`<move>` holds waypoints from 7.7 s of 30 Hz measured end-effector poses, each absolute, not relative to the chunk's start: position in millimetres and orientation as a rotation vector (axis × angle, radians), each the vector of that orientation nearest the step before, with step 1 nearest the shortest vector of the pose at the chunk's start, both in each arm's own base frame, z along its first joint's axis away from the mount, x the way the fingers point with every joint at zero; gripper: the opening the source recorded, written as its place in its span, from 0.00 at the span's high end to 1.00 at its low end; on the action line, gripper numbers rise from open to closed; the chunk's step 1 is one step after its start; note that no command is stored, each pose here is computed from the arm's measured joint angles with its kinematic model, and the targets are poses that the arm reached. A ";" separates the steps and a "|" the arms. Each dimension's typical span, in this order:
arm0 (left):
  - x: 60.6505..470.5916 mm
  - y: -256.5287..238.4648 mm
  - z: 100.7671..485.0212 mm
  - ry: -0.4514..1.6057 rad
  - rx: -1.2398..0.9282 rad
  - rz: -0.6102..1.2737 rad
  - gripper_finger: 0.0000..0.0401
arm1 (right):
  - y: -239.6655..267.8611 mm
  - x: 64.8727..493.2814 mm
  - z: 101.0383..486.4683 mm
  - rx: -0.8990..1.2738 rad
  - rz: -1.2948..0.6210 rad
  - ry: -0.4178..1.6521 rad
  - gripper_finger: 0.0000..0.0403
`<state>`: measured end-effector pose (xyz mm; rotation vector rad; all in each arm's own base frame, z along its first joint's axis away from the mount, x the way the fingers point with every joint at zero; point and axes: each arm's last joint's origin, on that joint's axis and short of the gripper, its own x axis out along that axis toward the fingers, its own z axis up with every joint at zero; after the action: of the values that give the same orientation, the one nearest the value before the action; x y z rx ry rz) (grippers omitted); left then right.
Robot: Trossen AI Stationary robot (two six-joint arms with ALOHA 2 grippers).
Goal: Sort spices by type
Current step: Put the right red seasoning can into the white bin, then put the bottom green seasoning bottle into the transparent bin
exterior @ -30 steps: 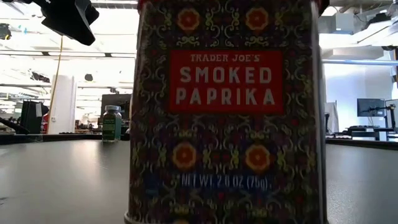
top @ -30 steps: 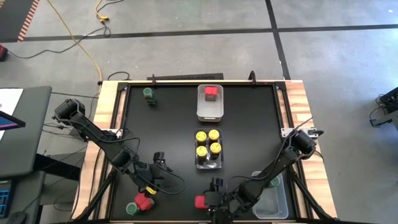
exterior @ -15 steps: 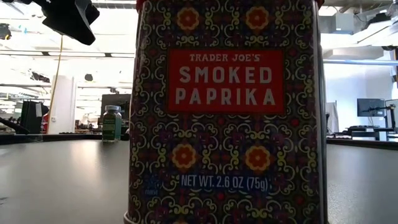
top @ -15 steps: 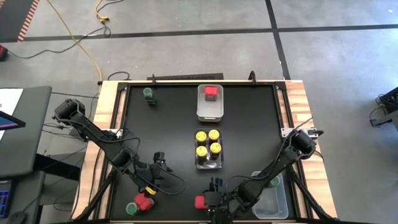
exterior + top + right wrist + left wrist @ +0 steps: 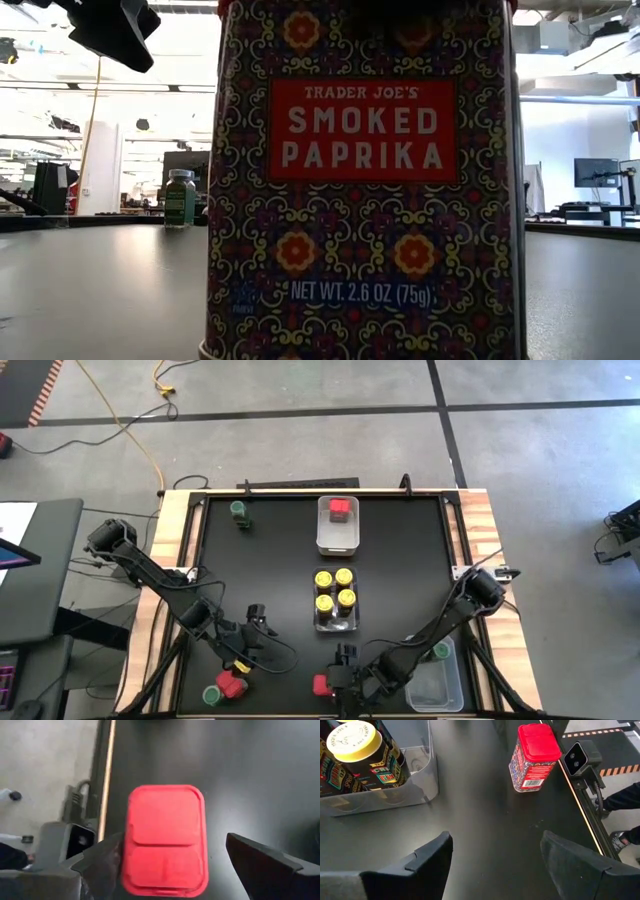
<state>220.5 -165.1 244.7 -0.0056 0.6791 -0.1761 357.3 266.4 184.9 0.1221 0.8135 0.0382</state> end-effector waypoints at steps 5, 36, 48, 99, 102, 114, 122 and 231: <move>220.4 -165.2 244.6 0.680 -0.004 -0.176 0.28 | 264.2 359.8 185.7 0.135 0.044 0.811 0.08; 219.4 -164.4 243.3 0.696 0.004 -0.172 0.28 | 257.4 362.4 183.0 0.145 0.060 0.862 0.30; 219.6 -164.4 243.4 0.695 -0.003 -0.170 0.28 | 258.0 366.8 191.9 0.158 0.062 0.844 0.39; 258.7 -13.0 273.3 0.590 -0.083 0.137 0.28 | -80.9 198.9 292.2 -0.013 -0.258 0.475 0.39; 258.9 -8.4 273.3 0.588 -0.107 0.160 0.28 | -107.4 209.2 278.7 -0.001 -0.177 0.497 0.39; 258.9 -6.4 273.4 0.582 -0.161 0.189 0.28 | -173.4 269.4 263.0 -0.067 0.023 0.588 0.39; 258.8 -5.7 273.3 0.583 -0.148 0.200 0.28 | -187.4 289.5 228.5 -0.059 0.076 0.700 0.39; 258.3 -0.1 272.5 0.590 -0.113 0.242 0.28 | -200.5 315.4 189.0 -0.165 -0.081 0.767 0.26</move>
<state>258.3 -0.1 272.5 -0.1129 0.5901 0.2421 315.4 -200.5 189.0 -0.1649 0.7672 -0.0808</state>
